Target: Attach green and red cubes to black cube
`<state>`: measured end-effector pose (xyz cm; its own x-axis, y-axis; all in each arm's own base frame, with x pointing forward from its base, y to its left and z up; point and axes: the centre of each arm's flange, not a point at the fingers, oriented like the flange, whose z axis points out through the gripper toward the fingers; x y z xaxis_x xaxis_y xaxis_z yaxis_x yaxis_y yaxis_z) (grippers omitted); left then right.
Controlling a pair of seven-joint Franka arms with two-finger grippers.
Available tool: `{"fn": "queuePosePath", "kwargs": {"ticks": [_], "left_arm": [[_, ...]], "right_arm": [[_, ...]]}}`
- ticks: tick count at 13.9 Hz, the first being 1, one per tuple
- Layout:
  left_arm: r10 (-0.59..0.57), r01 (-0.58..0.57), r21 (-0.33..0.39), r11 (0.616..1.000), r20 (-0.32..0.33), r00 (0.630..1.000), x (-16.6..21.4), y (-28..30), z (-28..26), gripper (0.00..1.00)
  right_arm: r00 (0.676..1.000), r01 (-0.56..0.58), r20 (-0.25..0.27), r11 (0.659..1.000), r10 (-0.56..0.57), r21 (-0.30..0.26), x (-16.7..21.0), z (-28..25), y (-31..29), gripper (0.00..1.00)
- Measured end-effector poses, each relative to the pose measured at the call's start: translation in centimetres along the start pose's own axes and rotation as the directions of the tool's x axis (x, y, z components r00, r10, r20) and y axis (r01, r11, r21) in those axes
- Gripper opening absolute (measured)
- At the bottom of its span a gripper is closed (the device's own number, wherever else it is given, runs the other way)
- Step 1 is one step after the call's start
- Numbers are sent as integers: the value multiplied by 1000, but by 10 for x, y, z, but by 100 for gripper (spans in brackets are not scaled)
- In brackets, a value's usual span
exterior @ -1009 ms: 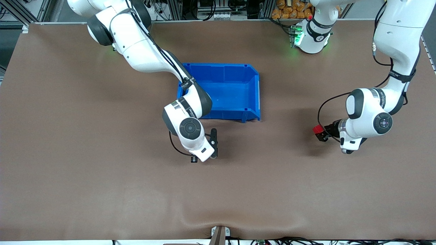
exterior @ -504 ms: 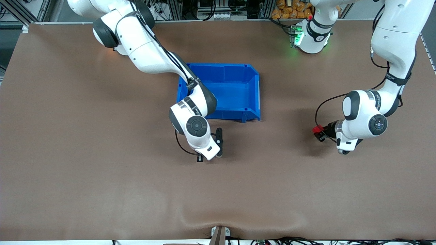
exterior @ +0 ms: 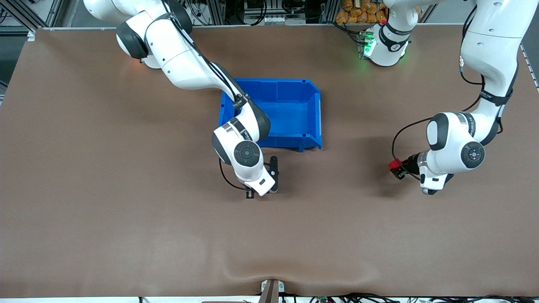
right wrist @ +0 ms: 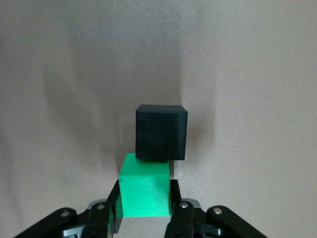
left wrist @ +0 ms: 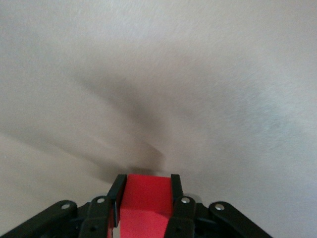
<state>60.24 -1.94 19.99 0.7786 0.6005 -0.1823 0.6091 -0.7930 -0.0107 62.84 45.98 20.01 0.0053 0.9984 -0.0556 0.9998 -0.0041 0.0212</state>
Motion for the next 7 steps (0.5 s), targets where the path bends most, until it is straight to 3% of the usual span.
{"fn": "queuePosePath", "kwargs": {"ticks": [4,7], "left_arm": [[-50,49,-38,998,-22,999,-4,27,-22,40],[-80,79,-36,996,-19,997,-12,50,-39,40]], "right_arm": [[1000,1,-15,1000,-2,-21,7,1,-2,40],[999,-2,-34,999,0,-49,8,-1,1,64]]}}
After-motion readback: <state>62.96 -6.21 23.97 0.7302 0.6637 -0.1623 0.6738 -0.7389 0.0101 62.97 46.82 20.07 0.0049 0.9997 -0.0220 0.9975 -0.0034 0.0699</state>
